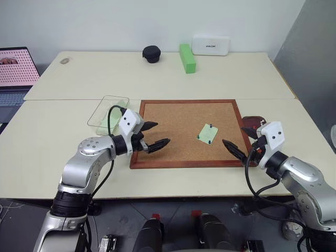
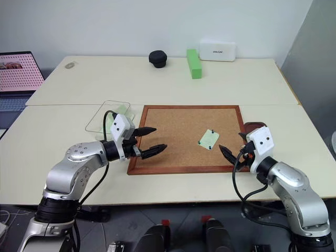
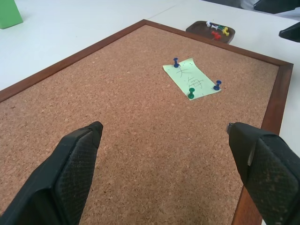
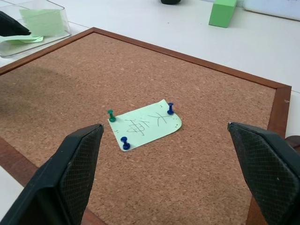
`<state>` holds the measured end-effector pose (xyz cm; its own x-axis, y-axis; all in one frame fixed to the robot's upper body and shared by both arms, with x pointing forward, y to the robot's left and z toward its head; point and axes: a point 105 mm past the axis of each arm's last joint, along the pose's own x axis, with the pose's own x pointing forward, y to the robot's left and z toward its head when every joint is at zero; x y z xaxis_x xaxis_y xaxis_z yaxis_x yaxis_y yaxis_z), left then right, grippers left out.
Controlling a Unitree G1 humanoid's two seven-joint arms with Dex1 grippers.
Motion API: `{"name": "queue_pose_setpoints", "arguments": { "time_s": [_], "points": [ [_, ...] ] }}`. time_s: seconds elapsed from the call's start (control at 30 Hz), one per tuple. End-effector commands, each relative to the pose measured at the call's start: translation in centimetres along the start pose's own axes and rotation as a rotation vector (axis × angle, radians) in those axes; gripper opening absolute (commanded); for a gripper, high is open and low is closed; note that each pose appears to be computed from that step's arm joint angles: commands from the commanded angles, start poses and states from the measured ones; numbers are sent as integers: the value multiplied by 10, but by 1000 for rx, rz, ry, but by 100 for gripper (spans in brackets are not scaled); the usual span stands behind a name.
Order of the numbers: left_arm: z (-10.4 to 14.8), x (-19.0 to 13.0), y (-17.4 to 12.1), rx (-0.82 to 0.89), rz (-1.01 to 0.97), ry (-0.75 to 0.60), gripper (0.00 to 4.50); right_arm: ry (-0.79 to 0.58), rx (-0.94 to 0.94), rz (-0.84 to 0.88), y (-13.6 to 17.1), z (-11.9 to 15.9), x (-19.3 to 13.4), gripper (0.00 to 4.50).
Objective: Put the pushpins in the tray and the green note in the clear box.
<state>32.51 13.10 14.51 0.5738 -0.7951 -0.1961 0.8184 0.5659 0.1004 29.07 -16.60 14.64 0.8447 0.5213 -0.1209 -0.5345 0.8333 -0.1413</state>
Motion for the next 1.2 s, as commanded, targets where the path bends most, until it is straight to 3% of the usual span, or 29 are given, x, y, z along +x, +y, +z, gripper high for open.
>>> {"name": "queue_pose_setpoints", "arguments": {
  "time_s": [0.03, 0.17, 0.27, 0.5, 0.7, 0.97, 1.2],
  "points": [
    [12, 1, 0, 35, -15, -40, 450, -38, -37, 10, 1, 13, 0, 450],
    [13, 5, -2, 38, -35, -51, 450, -40, -42, 10, 2, 12, 2, 450],
    [14, 10, -6, 36, -76, -75, 408, -40, -47, 6, 3, 10, 6, 450],
    [13, 28, -9, 39, -122, -99, 256, -42, -64, 15, 3, 6, 24, 450],
    [2, 47, -7, 13, -130, -106, 178, -42, -37, 7, -1, 0, 47, 450],
    [-2, 73, -9, 29, -135, -122, 15, -55, -34, 9, -4, 0, 75, 450],
    [-11, 77, -12, 27, -148, -98, 6, -57, -67, 29, -5, -2, 87, 450]
  ]
}}
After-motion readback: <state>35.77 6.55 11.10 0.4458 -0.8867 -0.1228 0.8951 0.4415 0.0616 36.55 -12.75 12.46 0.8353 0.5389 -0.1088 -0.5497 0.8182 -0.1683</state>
